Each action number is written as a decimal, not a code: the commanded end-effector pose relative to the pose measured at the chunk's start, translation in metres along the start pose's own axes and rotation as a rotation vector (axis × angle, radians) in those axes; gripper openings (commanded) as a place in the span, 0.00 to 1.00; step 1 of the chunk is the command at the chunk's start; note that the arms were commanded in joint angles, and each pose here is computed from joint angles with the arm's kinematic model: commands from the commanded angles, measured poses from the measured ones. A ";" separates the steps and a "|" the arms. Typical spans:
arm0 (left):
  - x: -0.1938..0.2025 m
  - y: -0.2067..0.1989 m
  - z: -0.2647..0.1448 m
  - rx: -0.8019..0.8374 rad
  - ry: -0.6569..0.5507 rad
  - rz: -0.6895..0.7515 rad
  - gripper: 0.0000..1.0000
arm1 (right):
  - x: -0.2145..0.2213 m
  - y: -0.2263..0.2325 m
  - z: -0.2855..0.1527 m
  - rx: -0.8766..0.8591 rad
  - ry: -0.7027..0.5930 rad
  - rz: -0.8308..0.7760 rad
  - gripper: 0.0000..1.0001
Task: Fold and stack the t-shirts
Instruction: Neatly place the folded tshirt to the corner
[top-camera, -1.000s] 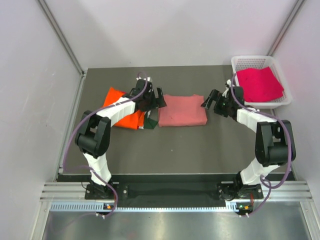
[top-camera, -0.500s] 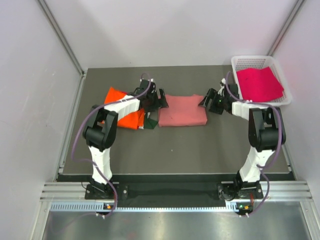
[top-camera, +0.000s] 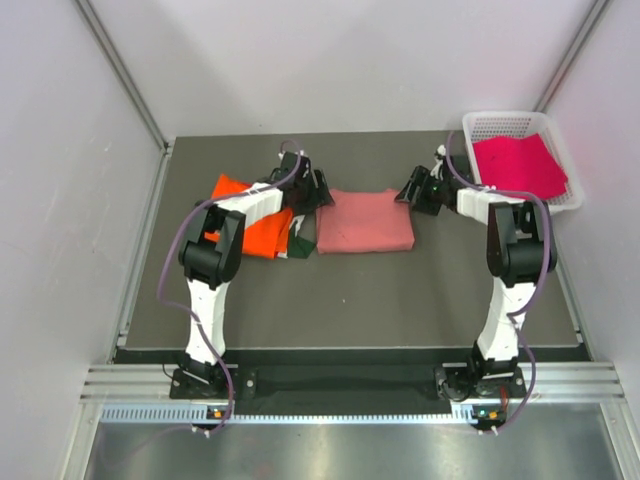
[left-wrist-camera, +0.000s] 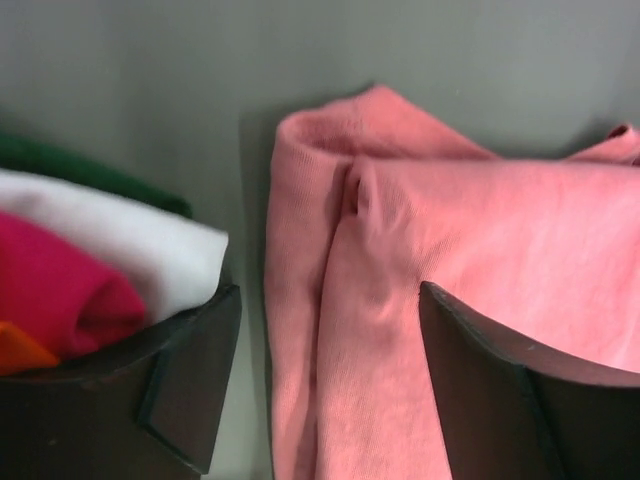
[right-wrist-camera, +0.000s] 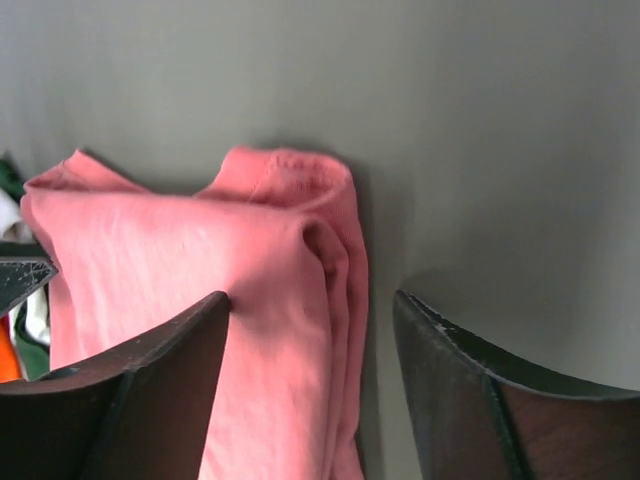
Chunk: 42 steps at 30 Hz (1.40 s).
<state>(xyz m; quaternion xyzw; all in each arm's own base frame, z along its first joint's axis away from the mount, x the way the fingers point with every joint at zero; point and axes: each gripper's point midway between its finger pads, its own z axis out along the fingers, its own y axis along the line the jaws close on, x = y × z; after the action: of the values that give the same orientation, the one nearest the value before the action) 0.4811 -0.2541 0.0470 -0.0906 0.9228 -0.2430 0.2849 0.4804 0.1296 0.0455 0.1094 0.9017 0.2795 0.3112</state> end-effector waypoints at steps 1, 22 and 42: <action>-0.001 0.001 0.014 0.012 0.004 -0.012 0.74 | 0.006 0.000 0.011 0.043 0.047 -0.022 0.66; 0.011 -0.030 0.021 0.132 0.042 0.010 0.00 | 0.001 0.052 -0.012 -0.043 -0.007 -0.140 0.00; 0.012 -0.066 -0.097 0.239 -0.026 0.088 0.00 | 0.027 0.092 -0.112 -0.160 -0.106 -0.206 0.00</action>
<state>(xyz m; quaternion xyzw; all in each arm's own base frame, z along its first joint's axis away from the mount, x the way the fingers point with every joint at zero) 0.4276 -0.2793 0.1159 -0.0359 0.8970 -0.3239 0.2987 0.3963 0.1576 0.1265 0.0328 0.8856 0.2931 0.3588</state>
